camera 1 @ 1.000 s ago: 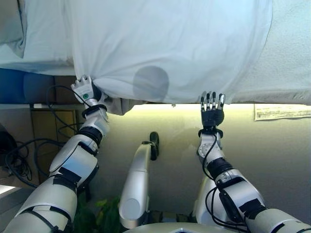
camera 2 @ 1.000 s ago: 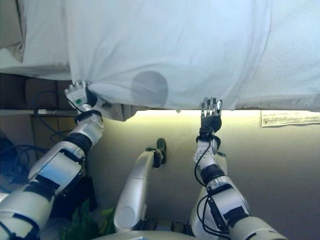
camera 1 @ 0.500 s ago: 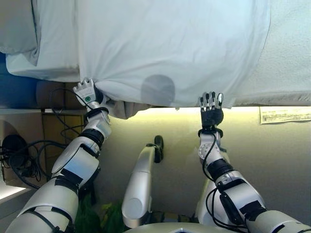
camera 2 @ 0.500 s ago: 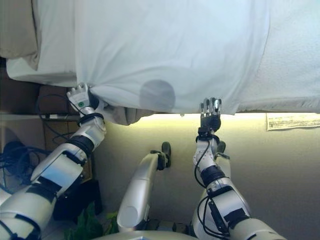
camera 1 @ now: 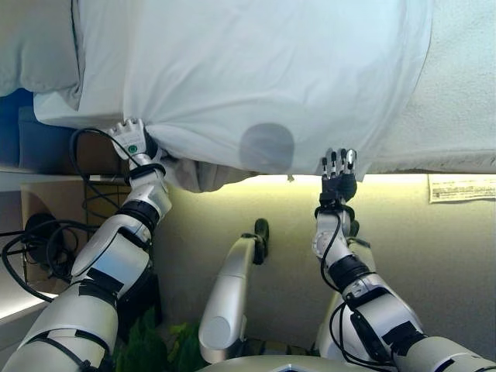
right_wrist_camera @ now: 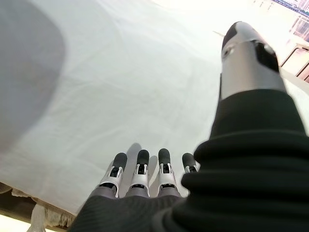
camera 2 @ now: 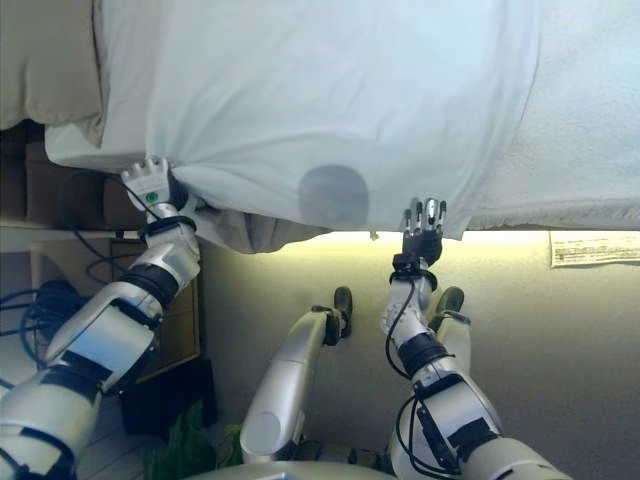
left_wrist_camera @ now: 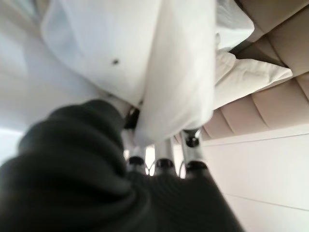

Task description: Make the bed neatly

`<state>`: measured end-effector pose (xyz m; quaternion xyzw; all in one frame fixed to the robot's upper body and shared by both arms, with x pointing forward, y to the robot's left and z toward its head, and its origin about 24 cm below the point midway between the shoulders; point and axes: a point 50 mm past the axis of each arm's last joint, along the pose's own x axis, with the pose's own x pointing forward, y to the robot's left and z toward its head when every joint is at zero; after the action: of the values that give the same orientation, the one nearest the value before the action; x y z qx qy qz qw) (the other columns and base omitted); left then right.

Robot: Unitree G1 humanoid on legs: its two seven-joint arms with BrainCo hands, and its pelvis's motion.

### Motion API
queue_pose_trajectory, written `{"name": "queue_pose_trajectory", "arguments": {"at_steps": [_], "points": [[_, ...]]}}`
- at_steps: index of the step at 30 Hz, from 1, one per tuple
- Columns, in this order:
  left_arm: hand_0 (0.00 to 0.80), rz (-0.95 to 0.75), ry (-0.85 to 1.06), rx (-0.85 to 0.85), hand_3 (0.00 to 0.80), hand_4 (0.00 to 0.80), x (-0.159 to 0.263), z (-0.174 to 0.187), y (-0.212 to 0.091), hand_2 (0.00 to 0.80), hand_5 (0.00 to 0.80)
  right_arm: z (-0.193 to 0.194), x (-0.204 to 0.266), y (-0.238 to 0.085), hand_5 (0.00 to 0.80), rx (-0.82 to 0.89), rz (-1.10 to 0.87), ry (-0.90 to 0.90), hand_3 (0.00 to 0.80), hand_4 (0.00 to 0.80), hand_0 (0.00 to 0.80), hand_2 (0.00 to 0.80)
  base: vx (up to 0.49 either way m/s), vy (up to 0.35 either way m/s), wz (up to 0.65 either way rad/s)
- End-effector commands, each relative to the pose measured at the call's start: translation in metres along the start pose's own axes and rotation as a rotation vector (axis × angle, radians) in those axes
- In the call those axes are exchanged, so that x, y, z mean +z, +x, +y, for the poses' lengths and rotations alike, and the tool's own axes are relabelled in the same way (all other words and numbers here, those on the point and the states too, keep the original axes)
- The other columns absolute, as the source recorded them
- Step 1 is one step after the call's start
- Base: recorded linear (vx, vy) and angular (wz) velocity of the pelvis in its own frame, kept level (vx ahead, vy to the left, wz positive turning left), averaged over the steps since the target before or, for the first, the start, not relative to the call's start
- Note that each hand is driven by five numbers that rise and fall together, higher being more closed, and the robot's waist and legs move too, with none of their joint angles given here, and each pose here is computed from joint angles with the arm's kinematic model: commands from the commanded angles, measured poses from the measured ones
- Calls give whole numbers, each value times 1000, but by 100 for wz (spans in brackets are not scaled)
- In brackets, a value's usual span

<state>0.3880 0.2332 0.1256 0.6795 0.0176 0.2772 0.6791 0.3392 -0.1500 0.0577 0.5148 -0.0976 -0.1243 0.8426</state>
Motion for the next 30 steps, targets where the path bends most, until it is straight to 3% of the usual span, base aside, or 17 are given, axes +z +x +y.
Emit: {"name": "queue_pose_trajectory", "arguments": {"at_steps": [1, 7, 8, 9, 10, 21, 26, 30], "points": [[800, 328, 254, 25, 800, 800, -106, 21, 14, 800, 800, 17, -4, -9, 0, 60, -39, 50, 0, 0, 0, 0, -37, -10, 7], [800, 323, 271, -104, 800, 800, -102, 4, 6, 800, 800, 17, -4, -7, 0, 63, -47, 66, 0, 0, 0, 0, -25, -31, 8], [643, 334, 246, -122, 643, 643, -102, -2, 2, 643, 643, 17, -4, -7, 0, 65, -46, 68, 0, 0, 0, 0, -7, -30, 3], [260, 341, 221, -130, 260, 260, -102, -6, -1, 260, 260, 17, -5, -7, 0, 65, -45, 71, 0, 0, 0, 0, 0, -36, 1], [0, 345, 189, -142, 0, 0, -102, -10, -4, 0, 0, 17, -5, -8, 0, 65, -44, 72, 0, 0, 0, 0, 6, -48, 2], [0, 301, -153, -293, 0, 0, -66, -64, -49, 0, 0, 20, -8, -11, 0, 62, -58, 123, 0, 0, 0, 0, 3, -66, 3], [0, 422, -456, -384, 0, 0, -51, -87, -77, 0, 0, 25, -8, -12, 0, 55, -69, 147, 0, 0, 0, 0, -11, -59, 5], [0, 404, -505, -431, 0, 0, -44, -98, -93, 0, 0, 29, -6, -11, 0, 55, -70, 166, 0, 0, 0, 0, -1, -42, 13]]}}
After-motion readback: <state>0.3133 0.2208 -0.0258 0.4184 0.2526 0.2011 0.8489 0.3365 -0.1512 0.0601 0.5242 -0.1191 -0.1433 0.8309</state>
